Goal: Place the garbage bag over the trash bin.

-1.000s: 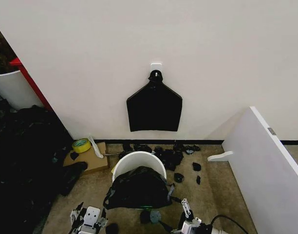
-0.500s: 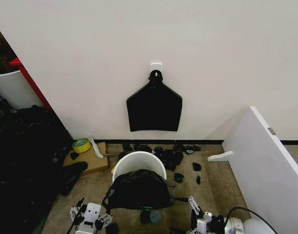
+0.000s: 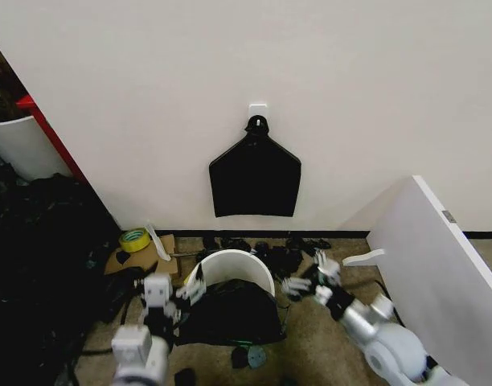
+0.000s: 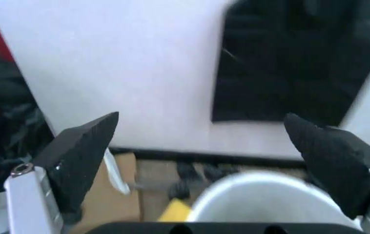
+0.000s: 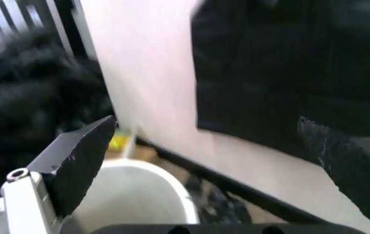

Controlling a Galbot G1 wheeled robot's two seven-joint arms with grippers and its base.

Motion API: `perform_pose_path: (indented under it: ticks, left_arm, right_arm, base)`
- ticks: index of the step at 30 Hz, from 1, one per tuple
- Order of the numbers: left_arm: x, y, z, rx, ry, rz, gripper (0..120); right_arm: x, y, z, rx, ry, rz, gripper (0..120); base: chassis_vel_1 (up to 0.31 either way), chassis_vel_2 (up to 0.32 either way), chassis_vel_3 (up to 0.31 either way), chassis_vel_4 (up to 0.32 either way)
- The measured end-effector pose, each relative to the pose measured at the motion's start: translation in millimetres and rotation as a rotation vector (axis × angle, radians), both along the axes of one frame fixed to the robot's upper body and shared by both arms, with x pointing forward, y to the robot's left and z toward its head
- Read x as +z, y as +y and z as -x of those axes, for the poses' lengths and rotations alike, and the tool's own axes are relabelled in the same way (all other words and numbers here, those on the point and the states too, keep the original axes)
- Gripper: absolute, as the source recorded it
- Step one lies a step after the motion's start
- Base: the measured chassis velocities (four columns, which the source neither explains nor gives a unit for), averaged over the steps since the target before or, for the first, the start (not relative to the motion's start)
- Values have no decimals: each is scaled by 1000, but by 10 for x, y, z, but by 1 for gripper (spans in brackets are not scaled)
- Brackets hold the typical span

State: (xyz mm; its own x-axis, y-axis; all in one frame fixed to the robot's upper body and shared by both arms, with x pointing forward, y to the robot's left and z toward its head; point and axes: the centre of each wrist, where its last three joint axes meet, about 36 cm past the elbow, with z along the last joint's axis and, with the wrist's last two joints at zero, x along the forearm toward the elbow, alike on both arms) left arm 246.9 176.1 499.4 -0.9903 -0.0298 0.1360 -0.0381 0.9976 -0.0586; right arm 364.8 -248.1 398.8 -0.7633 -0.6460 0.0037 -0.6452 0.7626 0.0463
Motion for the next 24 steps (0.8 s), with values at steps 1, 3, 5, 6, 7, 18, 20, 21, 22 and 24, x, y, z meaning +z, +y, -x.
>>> perform_pose_path:
  ticks: [1,3,5,6,7,18,20,21,22,24]
  left_arm:
    - [-43,10,-131,40,-17,10,100]
    - [-70,33,-223,72,-29,12,100]
    - [-122,96,-403,143,-48,20,100]
    - [-142,127,-474,174,-55,23,100]
    - [-142,127,-474,174,-55,23,100]
    - [-355,370,-780,263,-73,56,100]
    - [-346,348,-765,263,-75,64,100]
    - [-348,333,-756,262,-75,65,100]
    - [-348,333,-756,262,-75,65,100]
    - [-356,311,-745,262,-72,64,100]
  right_arm:
    - [17,17,-197,7,22,50,100]
    - [43,31,-357,11,39,88,100]
    - [48,77,-645,28,80,164,100]
    - [26,94,-753,40,91,192,100]
    - [26,94,-753,40,91,192,100]
    - [-185,539,-1353,279,115,411,100]
    - [-182,586,-1377,291,123,444,100]
    - [-169,604,-1390,293,126,462,100]
    - [-169,604,-1390,293,126,462,100]
    - [-153,613,-1403,291,138,491,94]
  base:
    - [0,0,0,0]
    - [0,0,0,0]
    - [0,0,0,0]
    - [0,0,0,0]
    - [0,0,0,0]
    - [0,0,0,0]
    - [0,0,0,0]
    - [0,0,0,0]
    - [0,0,0,0]
    - [0,0,0,0]
